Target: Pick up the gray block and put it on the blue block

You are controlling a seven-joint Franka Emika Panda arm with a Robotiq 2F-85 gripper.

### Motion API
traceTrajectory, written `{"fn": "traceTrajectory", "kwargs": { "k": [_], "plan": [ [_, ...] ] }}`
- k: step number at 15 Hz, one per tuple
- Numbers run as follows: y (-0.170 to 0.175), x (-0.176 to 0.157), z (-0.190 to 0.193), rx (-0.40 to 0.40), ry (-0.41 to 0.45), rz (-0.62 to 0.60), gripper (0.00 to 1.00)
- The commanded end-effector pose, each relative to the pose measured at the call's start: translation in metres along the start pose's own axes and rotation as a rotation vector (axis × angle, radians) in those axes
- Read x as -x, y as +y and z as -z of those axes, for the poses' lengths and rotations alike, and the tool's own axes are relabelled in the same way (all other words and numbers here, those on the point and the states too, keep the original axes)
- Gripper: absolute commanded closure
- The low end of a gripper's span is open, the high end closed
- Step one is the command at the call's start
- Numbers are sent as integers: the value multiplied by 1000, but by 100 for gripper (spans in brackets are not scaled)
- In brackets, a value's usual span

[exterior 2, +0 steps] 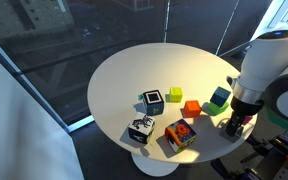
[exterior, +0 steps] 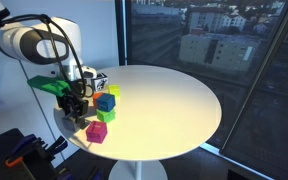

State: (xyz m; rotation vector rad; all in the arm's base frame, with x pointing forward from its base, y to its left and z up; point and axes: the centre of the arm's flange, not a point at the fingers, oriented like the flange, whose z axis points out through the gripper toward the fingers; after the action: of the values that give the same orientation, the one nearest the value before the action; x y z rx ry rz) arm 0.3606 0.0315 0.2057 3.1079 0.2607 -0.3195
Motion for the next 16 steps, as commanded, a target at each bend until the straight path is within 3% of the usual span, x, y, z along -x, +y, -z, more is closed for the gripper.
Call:
{"fn": "traceTrajectory", "kwargs": {
  "k": [1,16],
  "plan": [
    [-3,13,19,-16,14,-13,70],
    [6,7,100,-22,104,-92,72]
  ]
}}
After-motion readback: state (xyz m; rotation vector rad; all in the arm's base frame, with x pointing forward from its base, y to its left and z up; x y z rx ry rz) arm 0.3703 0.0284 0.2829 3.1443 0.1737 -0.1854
